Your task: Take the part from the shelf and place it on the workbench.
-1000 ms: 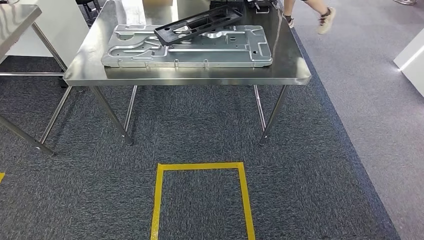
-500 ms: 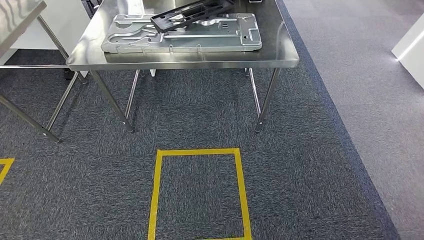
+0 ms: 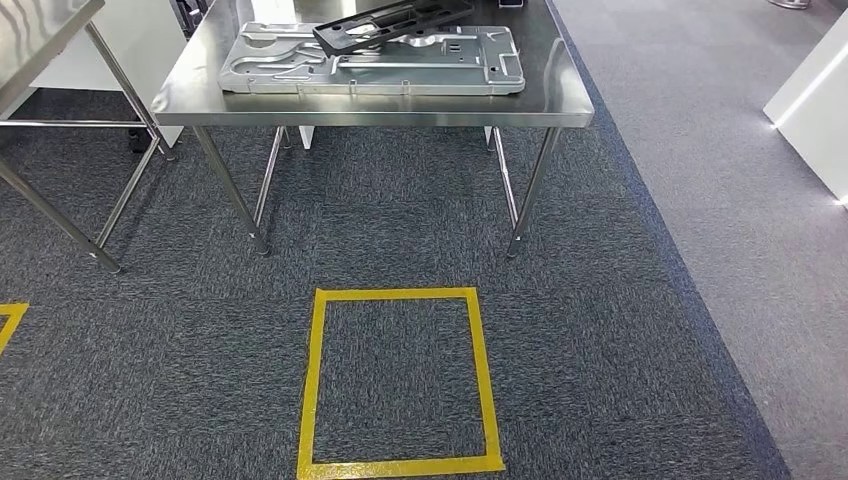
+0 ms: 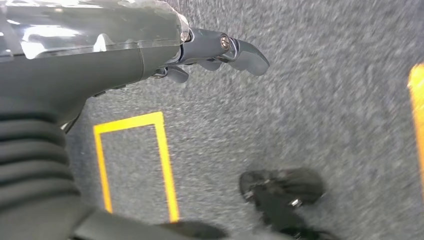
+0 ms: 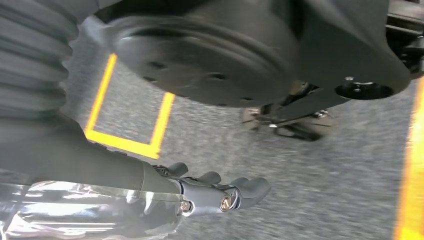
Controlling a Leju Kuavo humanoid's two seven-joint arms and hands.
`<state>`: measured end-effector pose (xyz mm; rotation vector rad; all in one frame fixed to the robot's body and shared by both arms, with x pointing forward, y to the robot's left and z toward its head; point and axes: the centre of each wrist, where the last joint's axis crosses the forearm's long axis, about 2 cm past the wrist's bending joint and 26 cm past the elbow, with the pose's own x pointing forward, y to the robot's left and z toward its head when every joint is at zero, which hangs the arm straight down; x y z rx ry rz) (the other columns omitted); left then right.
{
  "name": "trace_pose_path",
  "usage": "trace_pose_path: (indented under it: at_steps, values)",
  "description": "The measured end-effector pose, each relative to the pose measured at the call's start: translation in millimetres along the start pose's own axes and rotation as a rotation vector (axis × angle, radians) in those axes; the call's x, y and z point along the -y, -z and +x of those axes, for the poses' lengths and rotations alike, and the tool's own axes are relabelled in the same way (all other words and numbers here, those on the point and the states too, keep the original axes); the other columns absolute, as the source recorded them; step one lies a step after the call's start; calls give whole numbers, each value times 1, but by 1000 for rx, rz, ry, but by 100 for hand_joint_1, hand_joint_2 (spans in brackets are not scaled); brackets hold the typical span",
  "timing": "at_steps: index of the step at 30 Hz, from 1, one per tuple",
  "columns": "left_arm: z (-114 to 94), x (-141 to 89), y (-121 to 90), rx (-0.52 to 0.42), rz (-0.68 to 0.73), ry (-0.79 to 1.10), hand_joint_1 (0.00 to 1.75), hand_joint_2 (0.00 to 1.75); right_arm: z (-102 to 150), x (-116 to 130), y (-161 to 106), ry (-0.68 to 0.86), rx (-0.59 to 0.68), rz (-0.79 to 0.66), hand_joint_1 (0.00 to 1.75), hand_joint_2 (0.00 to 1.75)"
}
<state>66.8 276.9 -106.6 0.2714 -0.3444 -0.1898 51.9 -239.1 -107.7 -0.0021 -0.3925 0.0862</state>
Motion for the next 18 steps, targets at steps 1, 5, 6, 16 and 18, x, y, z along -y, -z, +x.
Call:
trace_pose_path:
  at_steps: [1,5,6,16,18]
  values:
    - [3,-3,1,7,6,-8,0,0,-5,1,-1,3,-15,0,0,0]
    - [10,-13,4,31,14,-42,0,0,-23,3,-6,16,-65,5,0,0]
    - [10,-14,5,32,12,-50,0,0,-26,4,-7,18,-76,6,0,0]
    - [-46,-4,-9,-86,-79,-106,0,0,-2,15,0,41,-13,5,0,0]
    - [-56,-1,-12,-111,-95,-113,0,0,8,18,2,44,13,4,0,0]
